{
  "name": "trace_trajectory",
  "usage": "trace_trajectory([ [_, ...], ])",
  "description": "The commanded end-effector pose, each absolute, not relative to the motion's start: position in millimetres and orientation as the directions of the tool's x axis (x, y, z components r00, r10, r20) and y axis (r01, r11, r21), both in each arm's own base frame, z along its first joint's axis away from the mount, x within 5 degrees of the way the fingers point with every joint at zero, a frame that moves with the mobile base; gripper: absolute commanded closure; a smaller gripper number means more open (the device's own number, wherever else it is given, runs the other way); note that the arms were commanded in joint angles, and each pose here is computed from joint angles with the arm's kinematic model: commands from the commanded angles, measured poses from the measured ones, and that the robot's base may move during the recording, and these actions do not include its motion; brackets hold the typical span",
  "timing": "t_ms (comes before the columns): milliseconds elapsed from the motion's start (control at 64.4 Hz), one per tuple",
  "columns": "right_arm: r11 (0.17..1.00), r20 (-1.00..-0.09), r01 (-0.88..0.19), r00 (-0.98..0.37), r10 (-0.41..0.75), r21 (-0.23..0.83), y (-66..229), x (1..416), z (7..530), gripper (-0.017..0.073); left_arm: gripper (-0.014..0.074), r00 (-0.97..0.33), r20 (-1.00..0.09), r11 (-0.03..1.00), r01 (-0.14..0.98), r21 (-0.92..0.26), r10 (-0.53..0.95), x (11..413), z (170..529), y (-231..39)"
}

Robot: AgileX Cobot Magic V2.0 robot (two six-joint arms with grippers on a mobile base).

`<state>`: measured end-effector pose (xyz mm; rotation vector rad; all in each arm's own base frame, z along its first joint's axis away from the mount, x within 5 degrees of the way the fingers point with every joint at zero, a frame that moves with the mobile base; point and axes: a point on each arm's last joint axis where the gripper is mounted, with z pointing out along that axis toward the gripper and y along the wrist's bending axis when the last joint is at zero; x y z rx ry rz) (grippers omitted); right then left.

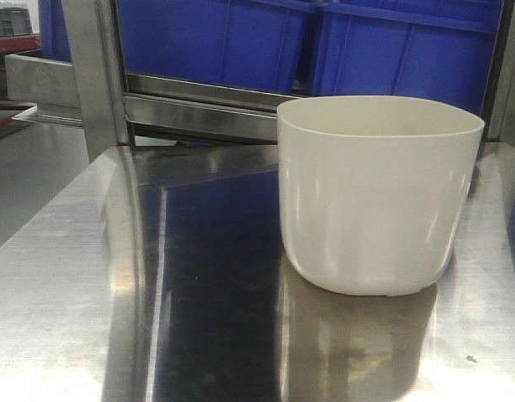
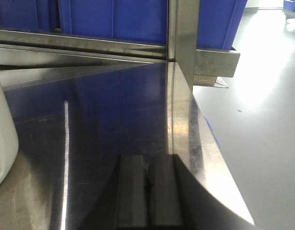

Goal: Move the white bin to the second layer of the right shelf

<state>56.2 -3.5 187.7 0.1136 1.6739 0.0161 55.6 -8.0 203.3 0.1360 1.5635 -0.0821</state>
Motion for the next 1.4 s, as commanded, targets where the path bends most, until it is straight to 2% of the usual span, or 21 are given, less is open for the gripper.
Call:
trace_trajectory([
  [0,0.996,-0.998,0.056,0.014,0.068,0.068,-3.3,54.6,201.7,0.051,0.0509,0.067,-0.998,0.991,0.134,0.026,0.017,55.9,199.4,-7.7],
  [1134,0.997,-0.999,0.057,0.014,0.053,0.054,-3.4,54.6,201.8,0.051,0.0509,0.067,-0.998,0.991,0.134,0.026,0.017,55.9,199.4,-7.7],
  [1258,0.998,-0.996,0.05,0.078,0.039,0.043,-3.0,54.3,207.7,0.051,0.0509,0.067,-0.998,0.991,0.134,0.026,0.017,55.9,199.4,-7.7],
  [1382,0.999,-0.977,0.03,0.209,0.037,0.044,-1.8,56.1,223.0,0.051,0.0509,0.067,-0.998,0.991,0.134,0.026,0.017,55.9,199.4,-7.7],
])
